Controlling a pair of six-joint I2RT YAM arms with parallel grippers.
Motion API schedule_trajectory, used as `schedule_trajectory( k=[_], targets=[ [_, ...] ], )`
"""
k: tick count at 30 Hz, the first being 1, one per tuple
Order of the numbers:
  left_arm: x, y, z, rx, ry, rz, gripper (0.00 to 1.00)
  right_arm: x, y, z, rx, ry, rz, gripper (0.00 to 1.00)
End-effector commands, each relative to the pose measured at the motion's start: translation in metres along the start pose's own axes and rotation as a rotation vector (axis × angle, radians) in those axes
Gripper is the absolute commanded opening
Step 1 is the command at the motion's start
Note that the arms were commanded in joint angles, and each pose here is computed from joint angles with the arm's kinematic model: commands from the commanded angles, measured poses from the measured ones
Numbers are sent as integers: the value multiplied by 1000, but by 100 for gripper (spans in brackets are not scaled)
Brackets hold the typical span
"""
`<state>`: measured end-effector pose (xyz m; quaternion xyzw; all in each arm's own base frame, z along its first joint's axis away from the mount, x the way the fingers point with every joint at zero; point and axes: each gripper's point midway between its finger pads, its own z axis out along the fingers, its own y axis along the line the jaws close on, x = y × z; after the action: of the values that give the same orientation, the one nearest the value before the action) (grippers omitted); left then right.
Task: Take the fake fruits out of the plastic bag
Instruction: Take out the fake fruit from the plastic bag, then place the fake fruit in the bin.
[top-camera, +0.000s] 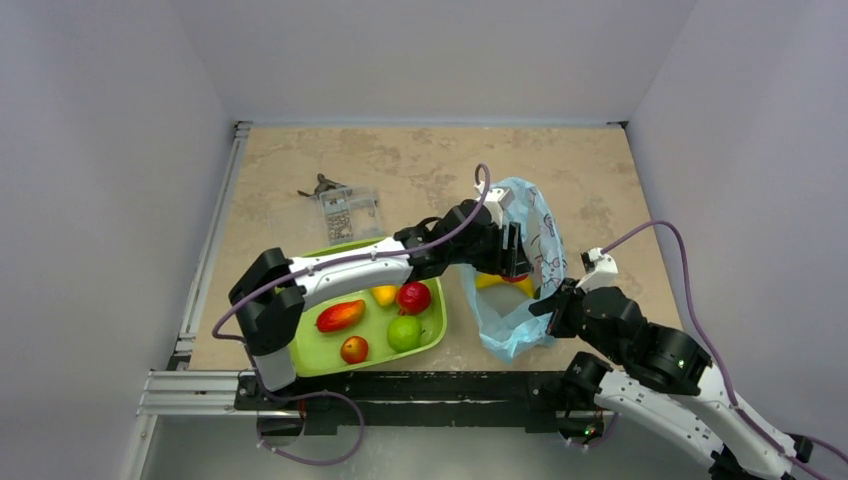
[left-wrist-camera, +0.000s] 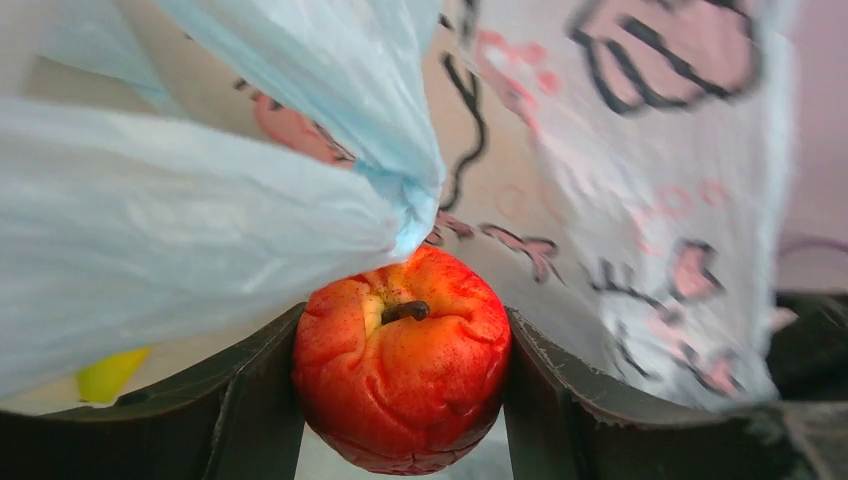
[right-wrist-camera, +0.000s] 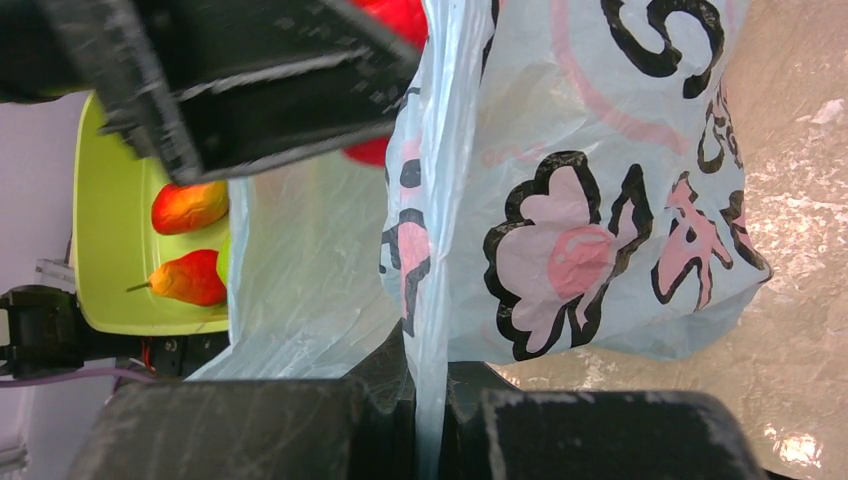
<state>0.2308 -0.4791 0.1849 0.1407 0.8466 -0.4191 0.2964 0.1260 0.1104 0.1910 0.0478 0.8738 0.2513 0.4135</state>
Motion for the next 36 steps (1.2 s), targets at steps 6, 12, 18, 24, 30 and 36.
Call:
schedule_trajectory(
  k=[6,12,18,24,30,36],
  targets=[
    [7,-73,-82,390,108,12,0,-8,7,0,-18,-22,2,0],
    [10,-93,-121,508,100,-6,0,-8,6,2,-1,-18,5,0],
    [5,-64,-182,338,9,96,0,-3,6,7,12,10,-15,0],
    [11,50,-233,-185,-93,178,0,2,3,11,51,45,-28,0],
    [26,131,-272,-487,-168,153,0,-5,7,2,27,22,2,0],
    [22,174,-275,-654,-188,205,0,-39,10,-23,74,-36,-7,0]
  ],
)
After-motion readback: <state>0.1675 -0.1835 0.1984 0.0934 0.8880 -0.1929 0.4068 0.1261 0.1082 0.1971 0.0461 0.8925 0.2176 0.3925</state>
